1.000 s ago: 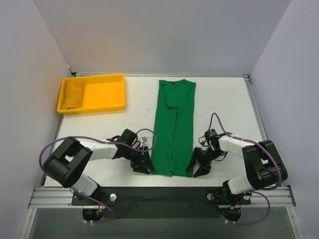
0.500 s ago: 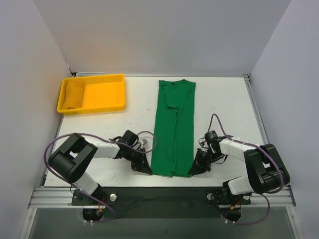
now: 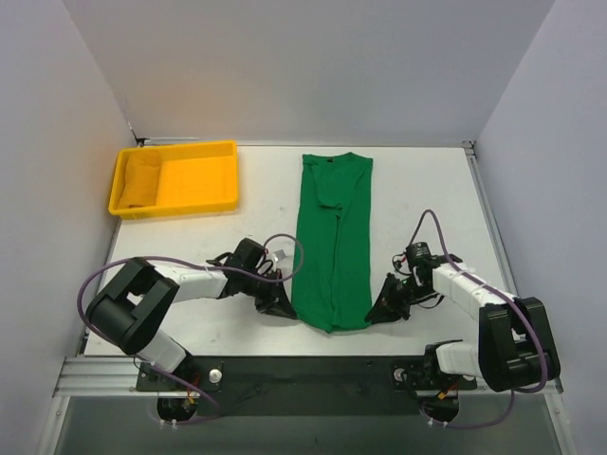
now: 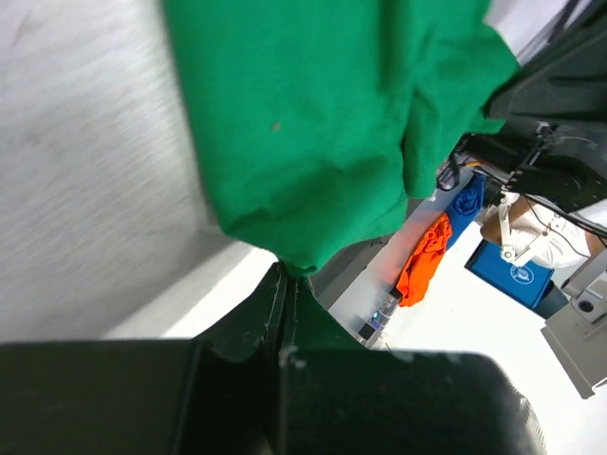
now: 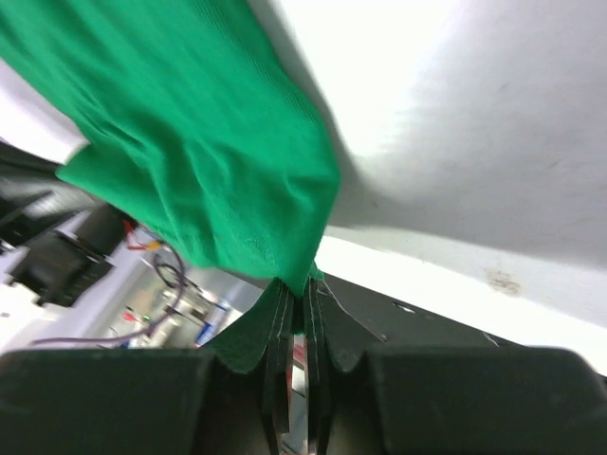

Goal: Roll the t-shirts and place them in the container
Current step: Roll the T-shirt to the center of the board.

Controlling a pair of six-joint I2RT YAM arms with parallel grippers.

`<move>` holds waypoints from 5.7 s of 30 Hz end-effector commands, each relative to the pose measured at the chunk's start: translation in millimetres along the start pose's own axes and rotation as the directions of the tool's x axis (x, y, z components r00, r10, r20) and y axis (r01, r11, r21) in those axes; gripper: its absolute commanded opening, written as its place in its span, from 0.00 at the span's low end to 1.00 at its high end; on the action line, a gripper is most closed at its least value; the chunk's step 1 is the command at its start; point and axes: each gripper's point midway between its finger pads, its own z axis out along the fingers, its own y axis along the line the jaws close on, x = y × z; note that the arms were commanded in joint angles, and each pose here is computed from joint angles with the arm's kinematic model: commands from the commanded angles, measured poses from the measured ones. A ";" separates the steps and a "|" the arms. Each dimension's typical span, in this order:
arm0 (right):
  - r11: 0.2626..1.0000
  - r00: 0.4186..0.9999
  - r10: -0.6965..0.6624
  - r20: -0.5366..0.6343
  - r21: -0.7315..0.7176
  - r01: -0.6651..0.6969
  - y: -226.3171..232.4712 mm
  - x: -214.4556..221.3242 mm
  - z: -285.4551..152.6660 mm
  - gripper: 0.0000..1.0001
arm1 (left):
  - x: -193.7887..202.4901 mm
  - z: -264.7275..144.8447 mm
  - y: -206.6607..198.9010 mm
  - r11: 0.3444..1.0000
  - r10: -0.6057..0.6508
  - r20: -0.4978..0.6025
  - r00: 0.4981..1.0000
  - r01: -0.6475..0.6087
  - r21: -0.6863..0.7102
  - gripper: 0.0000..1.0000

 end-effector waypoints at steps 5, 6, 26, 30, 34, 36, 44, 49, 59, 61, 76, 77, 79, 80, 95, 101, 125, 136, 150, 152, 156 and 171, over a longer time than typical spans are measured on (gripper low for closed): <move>0.997 0.999 0.044 0.026 -0.068 -0.042 18.7 -22.0 -19.5 0.00 | -30.7 -13.0 -53.8 0.965 0.214 0.097 0.972 -0.226 0.133 0.00; 0.997 0.999 0.040 0.028 -0.073 -0.038 20.3 -24.1 -20.4 0.00 | -35.2 -14.4 -49.4 0.970 0.204 0.106 0.973 -0.215 0.116 0.00; 0.989 0.988 0.085 0.129 -0.130 -0.068 39.5 -88.4 -29.2 0.00 | -80.2 -14.9 -23.2 0.990 0.142 0.172 0.975 -0.143 -0.006 0.00; 0.990 0.988 0.089 0.123 -0.119 -0.074 37.8 -90.6 -26.5 0.04 | -89.5 -15.9 -25.9 0.988 0.151 0.195 0.969 -0.152 -0.009 0.04; 0.990 0.988 0.095 0.121 -0.119 -0.081 37.5 -90.8 -25.7 0.11 | -98.5 -16.7 -32.5 0.985 0.167 0.205 0.964 -0.170 -0.006 0.20; 0.990 0.987 0.089 0.134 -0.122 -0.073 39.4 -94.4 -28.1 0.25 | -101.3 -16.9 -35.3 0.985 0.172 0.204 0.964 -0.174 -0.006 0.28; 0.967 0.933 -0.180 0.312 -0.117 0.226 60.8 -117.2 -83.0 0.46 | -108.2 -52.0 -46.6 0.914 0.406 0.195 0.893 -0.391 -0.110 0.42; 0.689 0.560 -0.698 0.446 0.206 0.695 64.4 -113.5 -113.7 0.50 | -96.7 -66.5 -55.3 0.666 0.745 0.142 0.651 -0.716 -0.210 0.49; -0.383 -0.612 -0.785 0.102 0.696 0.607 59.1 -85.0 -75.7 0.79 | -46.9 -41.2 -60.3 -0.257 0.945 0.059 -0.322 -0.840 -0.478 0.79; -0.502 -0.717 -0.695 0.041 0.686 0.526 60.1 -76.5 -65.2 0.80 | -40.7 -36.1 -67.2 -0.358 0.899 0.043 -0.436 -0.788 -0.501 0.81; -0.622 -0.780 -0.624 0.041 0.577 0.528 47.0 -58.6 -10.6 0.80 | -56.6 1.4 -49.0 -0.534 0.808 -0.136 -0.572 -0.615 -0.580 0.70; -0.619 -0.779 -0.625 0.040 0.582 0.527 47.1 -59.6 -11.0 0.80 | -57.9 5.0 -42.7 -0.546 0.806 -0.157 -0.570 -0.615 -0.570 0.67; -0.621 -0.779 -0.626 0.040 0.578 0.529 44.7 -59.4 -8.6 0.80 | -61.6 4.7 -40.1 -0.562 0.795 -0.180 -0.579 -0.590 -0.580 0.63; -0.620 -0.778 -0.627 0.042 0.577 0.531 43.3 -59.2 -7.2 0.80 | -59.9 7.7 -36.0 -0.572 0.791 -0.193 -0.581 -0.589 -0.571 0.54; -0.554 -0.710 -0.694 0.120 0.541 0.633 42.5 -53.5 8.2 0.81 | -46.1 16.1 -58.4 -0.449 0.882 -0.063 -0.467 -0.791 -0.414 0.03; -0.518 -0.678 -0.725 0.124 0.551 0.655 44.1 -56.7 14.4 0.83 | -45.8 8.7 -67.8 -0.329 0.933 0.022 -0.360 -0.874 -0.356 0.03; -0.527 -0.623 -0.781 0.040 0.493 0.693 40.1 -72.6 36.4 0.35 | -51.9 -12.1 -83.2 -0.126 0.974 0.149 -0.171 -0.954 -0.272 0.01; -0.470 -0.522 -0.851 0.064 0.355 0.808 39.2 -62.7 34.9 0.02 | -58.2 -34.3 -85.6 -0.186 0.939 0.178 -0.293 -0.871 -0.455 0.67; -0.389 -0.445 -0.892 0.082 0.364 0.846 39.5 -63.8 29.7 0.01 | -33.8 -15.7 -80.1 -0.229 0.920 0.193 -0.342 -0.867 -0.443 0.97; -0.381 -0.438 -0.895 0.084 0.367 0.849 41.3 -65.1 29.0 0.01 | -27.7 -15.8 -75.7 -0.261 0.910 0.189 -0.369 -0.864 -0.432 0.95; -0.365 -0.423 -0.902 0.089 0.367 0.855 40.4 -65.7 28.3 0.01 | -23.8 -7.1 -73.9 -0.323 0.893 0.150 -0.424 -0.837 -0.442 0.89; -0.373 -0.428 -0.900 0.090 0.352 0.858 38.8 -63.9 29.6 0.02 | -51.2 25.5 -50.9 -0.426 0.880 -0.025 -0.474 -0.766 -0.482 0.49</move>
